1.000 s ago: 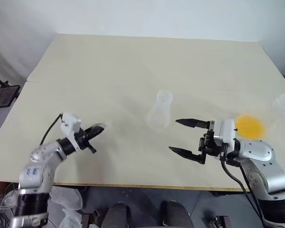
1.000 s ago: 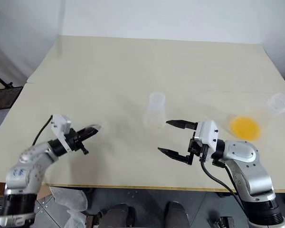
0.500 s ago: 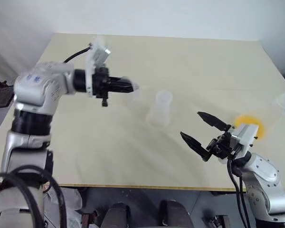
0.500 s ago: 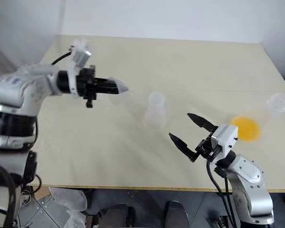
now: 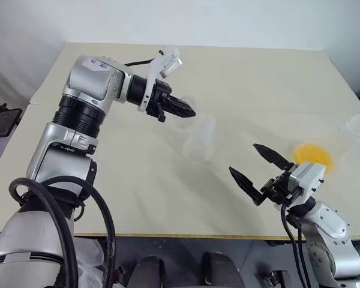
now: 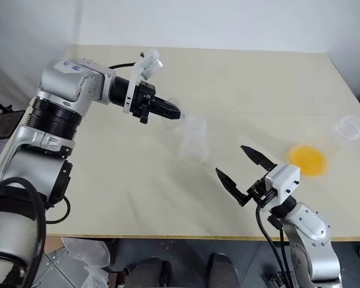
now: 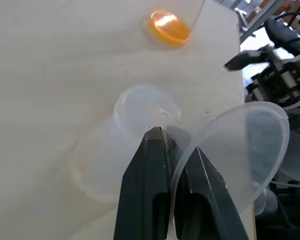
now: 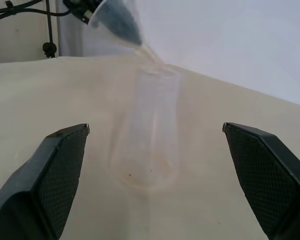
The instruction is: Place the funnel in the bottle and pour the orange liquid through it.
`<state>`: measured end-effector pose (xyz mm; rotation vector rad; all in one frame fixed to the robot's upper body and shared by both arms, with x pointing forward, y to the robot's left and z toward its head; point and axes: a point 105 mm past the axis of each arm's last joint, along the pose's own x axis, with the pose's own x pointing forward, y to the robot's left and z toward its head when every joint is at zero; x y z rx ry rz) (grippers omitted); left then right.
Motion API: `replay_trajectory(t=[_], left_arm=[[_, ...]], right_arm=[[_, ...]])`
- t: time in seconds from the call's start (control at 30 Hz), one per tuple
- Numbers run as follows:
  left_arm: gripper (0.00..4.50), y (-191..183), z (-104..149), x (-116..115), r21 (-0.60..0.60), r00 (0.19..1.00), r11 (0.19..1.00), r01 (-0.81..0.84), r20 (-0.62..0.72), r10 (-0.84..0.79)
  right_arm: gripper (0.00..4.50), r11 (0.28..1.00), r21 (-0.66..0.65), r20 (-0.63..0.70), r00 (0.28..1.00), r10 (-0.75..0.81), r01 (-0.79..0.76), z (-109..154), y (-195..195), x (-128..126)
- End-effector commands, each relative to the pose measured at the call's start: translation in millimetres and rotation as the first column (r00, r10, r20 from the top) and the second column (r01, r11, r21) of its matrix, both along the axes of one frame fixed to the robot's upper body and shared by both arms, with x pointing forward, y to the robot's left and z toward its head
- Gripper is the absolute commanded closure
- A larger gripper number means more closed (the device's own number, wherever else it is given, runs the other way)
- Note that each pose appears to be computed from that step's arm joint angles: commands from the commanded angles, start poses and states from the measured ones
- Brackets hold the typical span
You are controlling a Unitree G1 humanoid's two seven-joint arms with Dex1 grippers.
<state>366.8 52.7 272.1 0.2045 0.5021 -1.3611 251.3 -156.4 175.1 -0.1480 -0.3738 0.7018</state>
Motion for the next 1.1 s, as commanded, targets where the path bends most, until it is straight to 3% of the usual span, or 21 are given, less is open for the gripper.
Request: replay_trajectory(t=[0.03, 0.47, 0.6, 0.93, 0.97, 1.1], left_arm=[[4.45, -8.2, 13.1, -2.1, 0.006, 0.999, 1.0, 0.024, 0.039, -0.024], [4.45, -29.3, 15.4, 13.0, 0.025, 0.998, 0.999, -0.027, 0.062, 0.025], [3.44, -31.2, 15.6, 11.9, 0.028, 0.998, 1.0, -0.007, 0.06, 0.006], [0.21, -40.1, 16.5, 13.5, 0.006, 0.993, 1.0, 0.017, 0.117, -0.017], [0.01, -40.7, 18.9, 12.0, -0.015, 0.991, 0.999, 0.039, 0.132, -0.037], [0.01, -30.0, 27.2, 5.9, -0.131, 0.966, 0.981, 0.146, 0.235, -0.113]], right_arm=[[0.0, 1.0, 0.012, 0.067, 0.998, -0.004, 0.003, 12.8, 3.1, -6.7], [0.0, 0.999, 0.037, 0.091, 0.996, -0.007, 0.004, 20.8, 9.1, -5.1], [0.0, 0.999, 0.047, 0.1, 0.995, -0.013, 0.009, 23.1, 10.3, -5.1], [0.0, 0.998, 0.059, 0.102, 0.995, -0.013, 0.007, 23.8, 14.3, -6.1], [0.0, 0.998, 0.059, 0.102, 0.995, -0.013, 0.007, 23.8, 14.2, -6.1], [0.0, 0.998, 0.06, 0.1, 0.995, -0.023, 0.017, 24.4, 11.3, -6.6]])
